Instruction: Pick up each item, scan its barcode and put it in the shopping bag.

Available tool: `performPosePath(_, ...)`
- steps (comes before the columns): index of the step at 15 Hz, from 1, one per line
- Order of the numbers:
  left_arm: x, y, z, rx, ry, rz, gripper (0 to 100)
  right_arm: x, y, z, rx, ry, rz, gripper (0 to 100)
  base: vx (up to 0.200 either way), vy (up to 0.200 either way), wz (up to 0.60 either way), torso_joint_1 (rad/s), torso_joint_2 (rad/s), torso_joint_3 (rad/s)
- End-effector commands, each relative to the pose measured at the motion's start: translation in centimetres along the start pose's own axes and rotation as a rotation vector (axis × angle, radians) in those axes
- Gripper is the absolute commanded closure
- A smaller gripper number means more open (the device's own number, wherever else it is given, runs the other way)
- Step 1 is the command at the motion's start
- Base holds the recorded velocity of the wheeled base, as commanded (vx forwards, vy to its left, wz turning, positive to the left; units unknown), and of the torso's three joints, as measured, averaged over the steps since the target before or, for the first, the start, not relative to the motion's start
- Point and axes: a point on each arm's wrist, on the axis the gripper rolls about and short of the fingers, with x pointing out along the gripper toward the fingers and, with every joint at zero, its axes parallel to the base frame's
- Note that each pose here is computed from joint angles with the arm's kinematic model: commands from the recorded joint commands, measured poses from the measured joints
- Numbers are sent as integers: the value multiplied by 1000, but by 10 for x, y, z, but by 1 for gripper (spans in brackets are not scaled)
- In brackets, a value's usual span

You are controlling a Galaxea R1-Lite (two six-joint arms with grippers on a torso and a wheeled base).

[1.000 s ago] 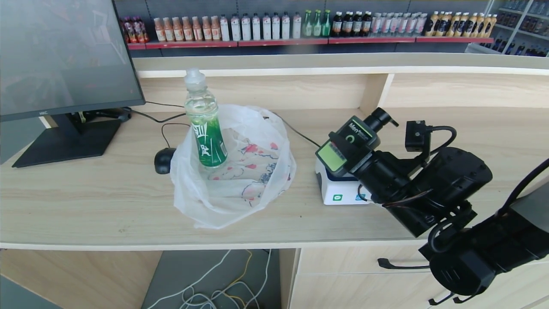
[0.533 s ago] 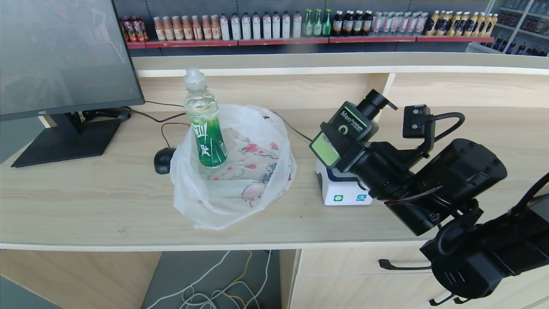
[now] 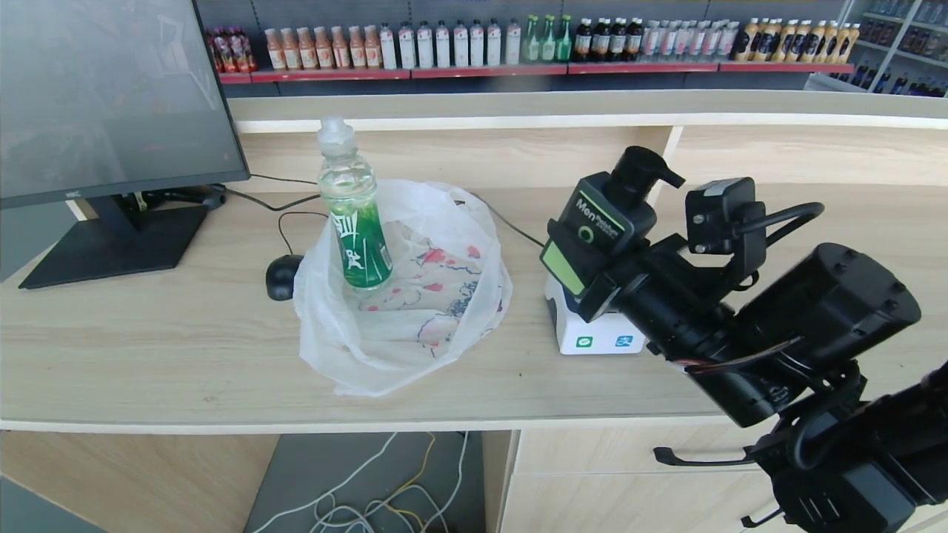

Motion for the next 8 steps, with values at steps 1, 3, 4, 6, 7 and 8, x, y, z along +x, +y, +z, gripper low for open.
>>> performPosePath(1,0,0,0,0,0,0,0,-12,0,-4,-40,44,-14,100,0,0,0,0,0,0)
performPosePath(3,0,0,0,0,0,0,0,-9,-3,-3,-30,44,-122,100,0,0,0,0,0,0)
performPosePath(4,0,0,0,0,0,0,0,-6,-3,-3,-20,36,-137,100,0,0,0,0,0,0)
performPosePath(6,0,0,0,0,-2,0,0,-4,-2,-7,-15,43,-139,100,0,0,0,0,0,0)
performPosePath(7,0,0,0,0,-2,0,0,-3,-2,-7,-13,42,-141,100,0,0,0,0,0,0)
performPosePath(8,0,0,0,0,0,0,0,-4,-4,-7,-14,45,-145,100,0,0,0,0,0,0)
